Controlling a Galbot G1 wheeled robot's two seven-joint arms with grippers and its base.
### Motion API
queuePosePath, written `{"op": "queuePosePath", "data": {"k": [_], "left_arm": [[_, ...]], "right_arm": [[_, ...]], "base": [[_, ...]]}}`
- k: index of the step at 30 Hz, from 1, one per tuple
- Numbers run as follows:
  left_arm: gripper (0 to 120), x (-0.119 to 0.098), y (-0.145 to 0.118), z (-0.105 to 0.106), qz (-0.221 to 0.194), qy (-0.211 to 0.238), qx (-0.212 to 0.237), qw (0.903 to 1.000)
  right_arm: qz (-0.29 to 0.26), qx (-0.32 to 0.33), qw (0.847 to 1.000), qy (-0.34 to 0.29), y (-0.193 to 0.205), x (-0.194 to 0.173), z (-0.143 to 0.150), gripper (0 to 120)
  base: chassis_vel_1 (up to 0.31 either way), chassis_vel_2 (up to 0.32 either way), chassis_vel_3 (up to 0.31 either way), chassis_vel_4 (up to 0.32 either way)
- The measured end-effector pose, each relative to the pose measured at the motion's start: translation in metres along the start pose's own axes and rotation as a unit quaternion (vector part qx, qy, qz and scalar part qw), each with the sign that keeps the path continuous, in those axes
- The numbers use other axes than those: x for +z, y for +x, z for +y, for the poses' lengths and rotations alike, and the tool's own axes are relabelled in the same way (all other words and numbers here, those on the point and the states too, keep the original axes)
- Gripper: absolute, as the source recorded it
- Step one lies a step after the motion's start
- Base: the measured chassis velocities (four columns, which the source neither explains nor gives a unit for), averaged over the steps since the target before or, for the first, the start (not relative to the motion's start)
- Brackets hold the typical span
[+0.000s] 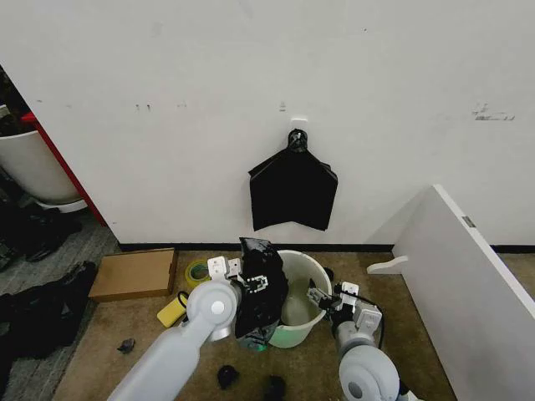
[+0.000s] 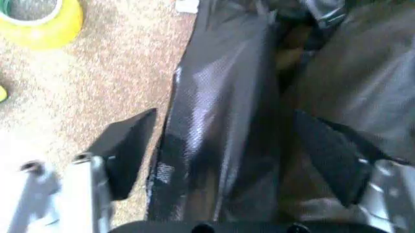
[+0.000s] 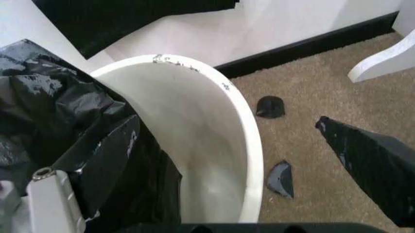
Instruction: Place the garbage bag over the trash bin.
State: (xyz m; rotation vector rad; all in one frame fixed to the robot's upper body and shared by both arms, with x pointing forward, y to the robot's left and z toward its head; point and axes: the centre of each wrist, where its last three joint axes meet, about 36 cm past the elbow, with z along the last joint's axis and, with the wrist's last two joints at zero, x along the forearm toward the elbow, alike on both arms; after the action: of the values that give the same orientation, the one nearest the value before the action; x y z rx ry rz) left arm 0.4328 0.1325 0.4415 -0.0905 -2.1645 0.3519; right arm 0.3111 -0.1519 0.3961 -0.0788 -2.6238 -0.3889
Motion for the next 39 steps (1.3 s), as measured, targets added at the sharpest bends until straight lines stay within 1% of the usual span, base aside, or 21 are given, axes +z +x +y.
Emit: {"op": "queuePosePath", "data": {"k": [1,2,7,9,11,15,17,19,21,28,31,32,35,37,39], "left_arm": [[77,0.000,-0.001,0.000,0.003,-0.001,-0.002,1.0000],[70,-0.001,-0.003,0.001,0.010,-0.002,-0.005,0.9999],[49,0.000,-0.015,0.002,0.034,-0.013,-0.013,0.9993],[47,-0.001,-0.016,0.002,0.035,-0.013,-0.014,0.9992],[36,-0.001,-0.022,0.000,0.041,-0.012,-0.017,0.9989],[20,0.001,-0.027,-0.001,0.046,-0.012,-0.021,0.9987],[19,0.001,-0.027,-0.001,0.046,-0.012,-0.021,0.9987],[8,0.001,-0.028,0.000,0.045,-0.012,-0.022,0.9987],[2,0.002,-0.028,0.001,0.044,-0.011,-0.024,0.9987],[1,0.002,-0.028,0.005,0.035,-0.007,-0.028,0.9990],[1,0.002,-0.023,0.011,0.017,-0.008,-0.029,0.9994],[1,0.002,-0.023,0.011,0.017,-0.008,-0.029,0.9994],[1,0.002,-0.011,0.016,-0.008,-0.014,-0.017,0.9997],[1,0.002,-0.002,0.019,-0.032,-0.026,-0.008,0.9991],[1,0.001,0.008,0.019,-0.058,-0.039,0.000,0.9976]], "right_arm": [[0.000,0.000,1.000,-0.001,0.000,0.000,0.000,100],[0.001,0.001,1.000,-0.001,0.000,-0.001,0.000,100],[0.003,0.003,1.000,-0.007,0.000,-0.003,-0.002,100],[0.003,0.003,1.000,-0.008,0.000,-0.003,-0.002,100],[0.004,0.004,1.000,-0.010,0.001,-0.003,-0.002,100],[0.004,0.005,1.000,-0.012,0.001,-0.004,-0.002,100],[0.004,0.005,1.000,-0.012,0.002,-0.004,-0.002,100],[0.004,0.005,1.000,-0.012,0.002,-0.004,-0.002,100],[0.004,0.005,1.000,-0.013,0.002,-0.004,-0.002,100],[0.003,0.005,1.000,-0.013,0.003,-0.004,-0.001,100],[-0.010,-0.001,1.000,-0.007,0.007,-0.008,0.001,100],[-0.010,-0.001,1.000,-0.007,0.007,-0.008,0.001,100],[-0.029,-0.015,0.999,-0.002,0.013,-0.018,0.003,100],[-0.043,-0.030,0.999,0.003,0.018,-0.029,0.003,100],[-0.053,-0.060,0.997,0.001,0.024,-0.049,0.002,100]], "base": [[0.000,0.000,0.000,0.000],[0.000,0.000,0.000,0.000],[0.000,0.000,0.000,0.000],[0.000,0.000,0.000,0.000],[0.000,0.000,0.000,0.000],[0.000,0.000,0.000,0.000],[0.000,0.000,0.000,0.000],[0.000,0.000,0.000,0.000],[0.000,0.000,0.000,0.000],[0.000,0.000,0.000,0.000],[0.000,0.000,0.000,0.000],[0.000,0.000,0.000,0.000],[0.000,0.000,0.000,0.000],[0.000,0.000,0.000,0.000],[0.000,0.000,0.000,0.000]]}}
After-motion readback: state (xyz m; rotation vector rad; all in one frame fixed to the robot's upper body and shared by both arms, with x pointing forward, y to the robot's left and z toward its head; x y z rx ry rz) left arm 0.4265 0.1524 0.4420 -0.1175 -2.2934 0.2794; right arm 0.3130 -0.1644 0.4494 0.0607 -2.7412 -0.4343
